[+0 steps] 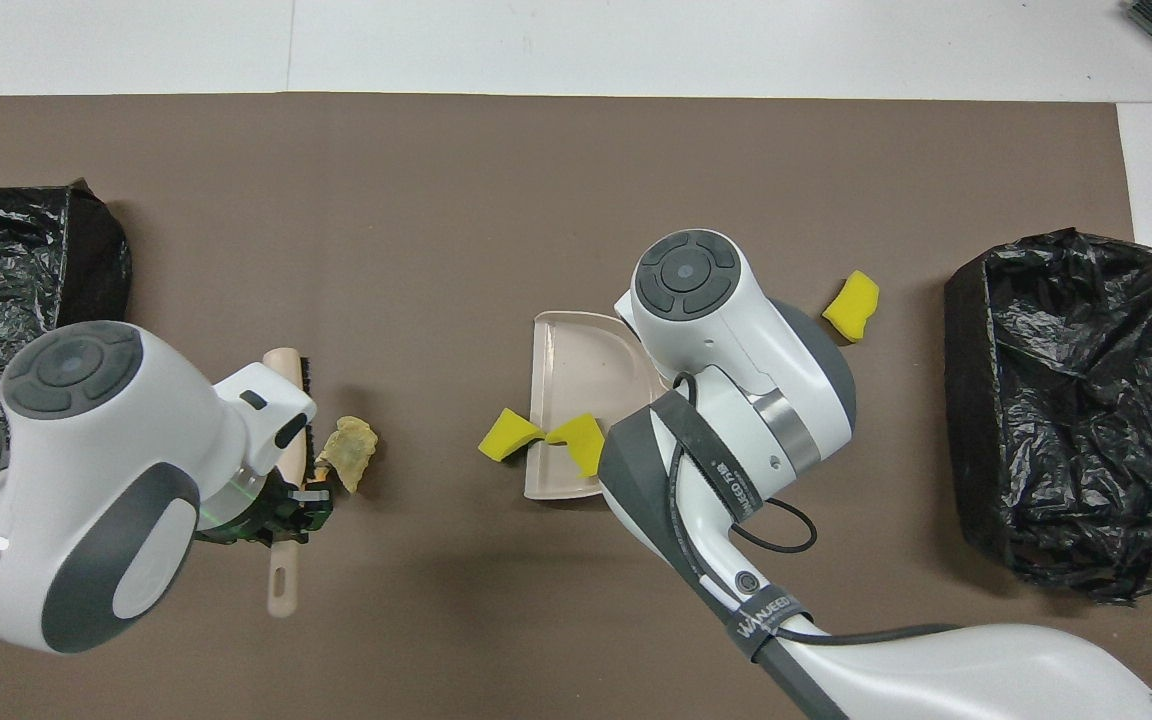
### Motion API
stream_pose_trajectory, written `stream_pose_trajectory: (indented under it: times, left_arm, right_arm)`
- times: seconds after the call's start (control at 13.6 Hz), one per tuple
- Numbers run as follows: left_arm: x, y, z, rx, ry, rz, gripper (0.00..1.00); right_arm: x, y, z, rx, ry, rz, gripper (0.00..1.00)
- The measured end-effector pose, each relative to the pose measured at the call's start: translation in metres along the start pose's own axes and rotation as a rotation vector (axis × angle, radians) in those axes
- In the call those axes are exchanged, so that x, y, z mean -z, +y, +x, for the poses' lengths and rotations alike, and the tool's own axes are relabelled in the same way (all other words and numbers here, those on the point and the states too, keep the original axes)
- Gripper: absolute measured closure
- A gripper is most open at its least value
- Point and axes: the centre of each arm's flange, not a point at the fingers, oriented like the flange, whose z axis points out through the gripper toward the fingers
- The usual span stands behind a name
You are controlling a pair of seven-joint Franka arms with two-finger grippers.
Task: Sweep and dump trash in bin
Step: 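Sweep the bread crusts into the dustpan with the left gripper's brush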
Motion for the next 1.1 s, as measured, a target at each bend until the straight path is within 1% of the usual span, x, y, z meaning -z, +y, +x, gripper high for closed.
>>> stream_pose_trajectory:
  times: [0.15,0.22,0.37,0.51,0.73,0.88,1.1]
  left_arm:
    - [-0.015,-0.044,0.002,0.082,-0.009,0.038,0.73]
    - [-0.022,-0.062,-0.001,0.12,-0.015,0.043,0.73]
    - [-0.039,-0.09,-0.014,0.183,-0.02,0.033,0.73]
    - [-0.063,-0.1,-0.023,0.239,-0.013,0.025,0.73]
    - [-0.095,-0.093,-0.021,0.313,0.021,0.02,0.73]
    - [-0.107,-0.076,-0.012,0.291,0.049,0.019,0.73]
    - [-0.122,-0.031,-0.001,0.252,0.064,-0.026,0.73]
  right_arm:
    - [0.0,0.0,0.0,0.0,0.0,0.0,0.67]
    - [0.0,0.0,0.0,0.0,0.0,0.0,0.67]
    - [-0.002,0.0,0.0,0.0,0.002,-0.002,0.67]
    - [-0.006,-0.001,0.0,0.002,0.006,-0.007,0.67]
    - [-0.008,-0.003,0.0,0.004,0.008,-0.01,0.67]
    - [-0.008,-0.003,0.0,0.004,0.009,-0.011,0.67]
    - [-0.008,-0.003,0.0,0.003,0.009,-0.01,0.67]
